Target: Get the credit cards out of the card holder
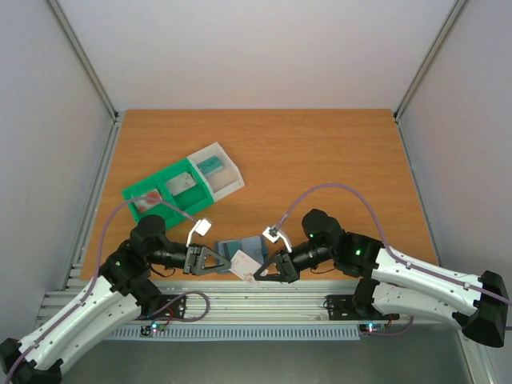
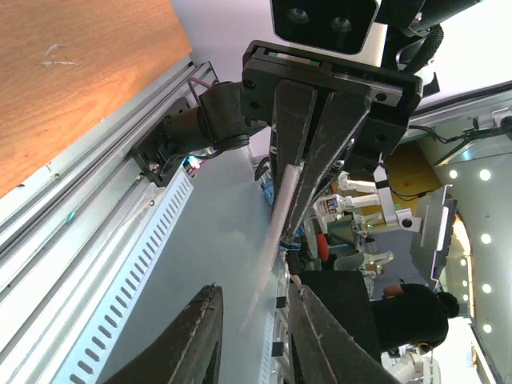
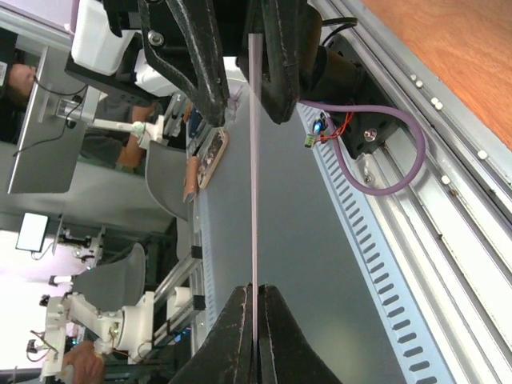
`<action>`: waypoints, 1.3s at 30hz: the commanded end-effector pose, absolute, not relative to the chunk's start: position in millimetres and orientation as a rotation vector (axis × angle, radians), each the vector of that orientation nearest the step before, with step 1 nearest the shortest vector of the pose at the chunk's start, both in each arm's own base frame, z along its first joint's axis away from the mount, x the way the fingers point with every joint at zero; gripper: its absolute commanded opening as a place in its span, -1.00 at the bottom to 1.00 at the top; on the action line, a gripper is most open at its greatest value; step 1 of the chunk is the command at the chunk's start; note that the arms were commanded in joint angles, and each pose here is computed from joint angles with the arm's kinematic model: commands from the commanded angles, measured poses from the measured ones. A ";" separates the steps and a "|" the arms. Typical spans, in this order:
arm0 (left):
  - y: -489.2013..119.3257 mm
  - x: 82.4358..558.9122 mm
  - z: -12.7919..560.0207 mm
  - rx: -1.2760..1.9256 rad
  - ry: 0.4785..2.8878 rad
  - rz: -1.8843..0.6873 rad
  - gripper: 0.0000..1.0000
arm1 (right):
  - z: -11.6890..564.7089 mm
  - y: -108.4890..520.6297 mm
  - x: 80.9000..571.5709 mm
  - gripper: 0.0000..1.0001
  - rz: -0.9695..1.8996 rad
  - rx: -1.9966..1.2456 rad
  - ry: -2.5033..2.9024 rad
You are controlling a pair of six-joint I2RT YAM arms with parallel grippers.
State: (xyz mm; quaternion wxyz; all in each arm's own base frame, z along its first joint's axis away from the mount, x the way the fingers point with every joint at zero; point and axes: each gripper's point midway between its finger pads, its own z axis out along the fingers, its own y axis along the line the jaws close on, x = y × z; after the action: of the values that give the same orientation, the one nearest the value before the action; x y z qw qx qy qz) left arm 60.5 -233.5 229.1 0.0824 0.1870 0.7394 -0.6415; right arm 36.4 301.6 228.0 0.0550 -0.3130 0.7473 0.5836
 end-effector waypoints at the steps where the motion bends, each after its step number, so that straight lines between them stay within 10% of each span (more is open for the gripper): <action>1: -233.7 58.6 225.4 0.584 2.220 -1.915 -0.42 | 245.1 305.3 37.1 -0.98 1.822 -0.954 2.209; 10: -234.5 58.8 228.7 0.591 2.191 -1.931 -0.99 | 244.3 305.3 37.9 -0.97 1.818 -0.944 2.214; 17: -232.8 63.8 227.8 0.552 2.186 -1.891 -0.99 | 234.9 302.9 48.2 -0.76 1.731 -0.865 2.268; 22: -228.3 80.7 228.1 0.446 2.189 -1.762 -0.99 | 231.4 293.6 60.6 -0.11 1.623 -0.767 2.286; 27: -218.4 106.6 226.5 0.302 2.220 -1.562 -0.99 | 234.8 282.0 70.7 0.96 1.532 -0.694 2.270; 39: -147.5 183.4 216.7 -0.185 2.189 -0.911 -0.99 | 241.8 261.3 82.0 0.97 1.392 -0.638 2.231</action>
State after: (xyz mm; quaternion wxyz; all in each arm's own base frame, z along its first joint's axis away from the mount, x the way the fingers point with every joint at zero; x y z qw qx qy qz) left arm 148.5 -190.8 222.9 0.2864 0.0146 0.8366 -0.4668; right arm 75.2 268.2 230.5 0.1834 -0.2309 0.8061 0.5131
